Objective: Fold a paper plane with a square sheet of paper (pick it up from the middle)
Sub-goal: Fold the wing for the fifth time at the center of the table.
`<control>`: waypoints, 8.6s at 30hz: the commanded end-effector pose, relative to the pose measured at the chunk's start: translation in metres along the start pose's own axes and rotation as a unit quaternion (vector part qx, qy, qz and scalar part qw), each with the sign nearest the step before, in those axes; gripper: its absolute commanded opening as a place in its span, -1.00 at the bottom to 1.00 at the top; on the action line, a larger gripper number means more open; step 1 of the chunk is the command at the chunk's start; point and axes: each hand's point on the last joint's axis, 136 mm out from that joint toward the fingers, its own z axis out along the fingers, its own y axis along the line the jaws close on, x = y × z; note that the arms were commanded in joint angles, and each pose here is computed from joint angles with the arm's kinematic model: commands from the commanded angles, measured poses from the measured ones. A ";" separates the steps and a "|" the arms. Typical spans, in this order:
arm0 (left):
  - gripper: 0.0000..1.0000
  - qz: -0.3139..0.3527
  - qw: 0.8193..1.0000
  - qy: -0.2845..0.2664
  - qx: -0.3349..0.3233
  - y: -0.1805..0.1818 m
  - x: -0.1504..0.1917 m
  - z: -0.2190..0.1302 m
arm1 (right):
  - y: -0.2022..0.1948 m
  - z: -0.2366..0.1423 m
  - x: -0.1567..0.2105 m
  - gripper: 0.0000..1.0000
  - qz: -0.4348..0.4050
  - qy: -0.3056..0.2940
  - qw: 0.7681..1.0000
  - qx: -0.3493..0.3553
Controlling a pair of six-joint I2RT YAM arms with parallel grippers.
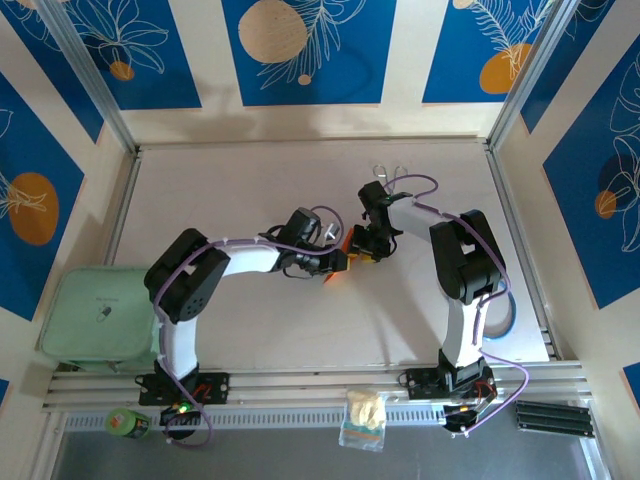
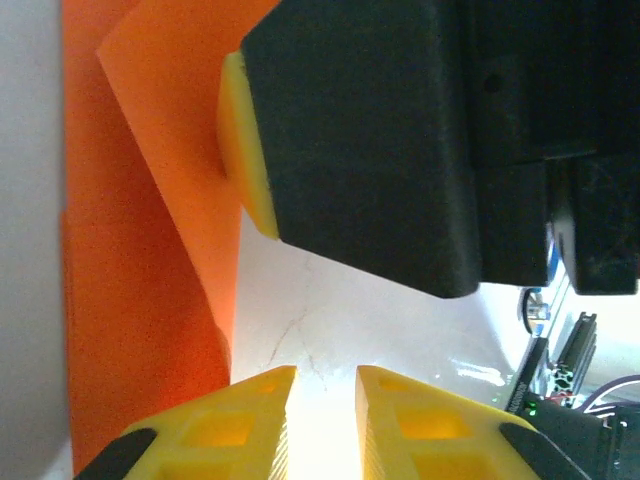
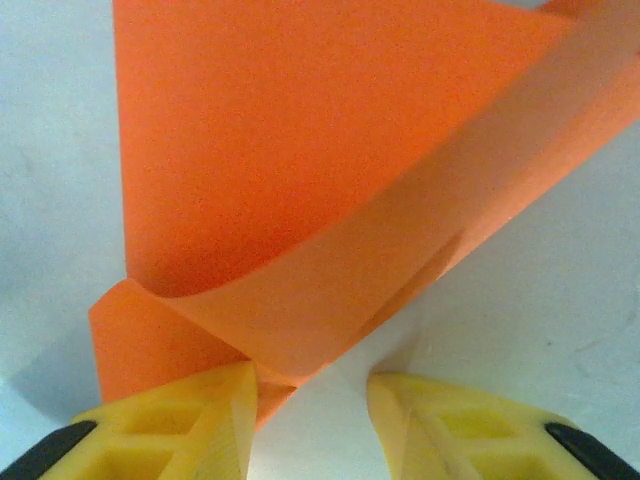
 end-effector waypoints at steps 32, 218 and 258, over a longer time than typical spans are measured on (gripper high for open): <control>-0.48 0.021 0.999 -0.021 -0.031 0.009 -0.006 -0.008 | -0.038 0.045 0.019 -0.20 0.018 0.045 0.996 0.071; -0.95 -0.024 0.999 0.038 0.005 0.028 -0.001 0.006 | 0.005 -0.049 0.002 0.22 -0.091 -0.112 0.972 -0.188; -0.76 -0.114 0.993 -0.025 0.007 0.049 -0.001 -0.011 | 0.006 0.032 0.011 0.06 -0.087 -0.003 0.996 -0.024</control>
